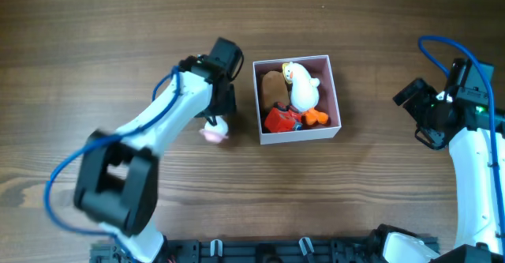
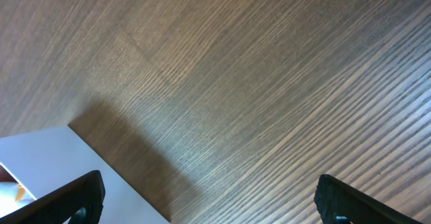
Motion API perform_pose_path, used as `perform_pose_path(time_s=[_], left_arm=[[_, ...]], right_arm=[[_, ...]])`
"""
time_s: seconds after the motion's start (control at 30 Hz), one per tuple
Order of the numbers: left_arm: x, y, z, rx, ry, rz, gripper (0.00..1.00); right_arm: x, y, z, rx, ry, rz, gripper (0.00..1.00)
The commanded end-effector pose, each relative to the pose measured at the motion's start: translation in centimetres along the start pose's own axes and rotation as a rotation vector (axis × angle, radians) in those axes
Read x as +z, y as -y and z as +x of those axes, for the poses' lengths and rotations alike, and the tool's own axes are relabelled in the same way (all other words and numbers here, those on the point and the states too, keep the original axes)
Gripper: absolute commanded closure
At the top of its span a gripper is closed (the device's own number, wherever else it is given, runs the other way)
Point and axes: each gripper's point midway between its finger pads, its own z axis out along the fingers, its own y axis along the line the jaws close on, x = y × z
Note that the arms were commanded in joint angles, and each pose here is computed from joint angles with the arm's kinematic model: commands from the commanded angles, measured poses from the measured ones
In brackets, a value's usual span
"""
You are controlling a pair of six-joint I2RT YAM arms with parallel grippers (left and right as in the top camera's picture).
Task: Pack container
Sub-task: 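Lower the pink figurine into the box beside the truck and release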
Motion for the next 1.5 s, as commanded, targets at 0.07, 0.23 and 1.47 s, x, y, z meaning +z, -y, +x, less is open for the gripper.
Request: perform_pose_path(time_s=[0.07,0.23,1.47], left_arm=[[-14.5,6.9,-3.1,0.290,0.397,0.292,0.96],[-16.1,14.2,-1.9,0.702,0.563,0.346,0.96],[-4.1,11.9,4.7,0.767,0.167,0.179,0.67]], right_arm=[[0.4,0.0,0.1,0.012,-0.012,0.002,0.00],[0.4,0.0,0.1,0.012,-0.012,0.002,0.00],[0.4,0.0,0.1,0.012,-0.012,0.002,0.00]])
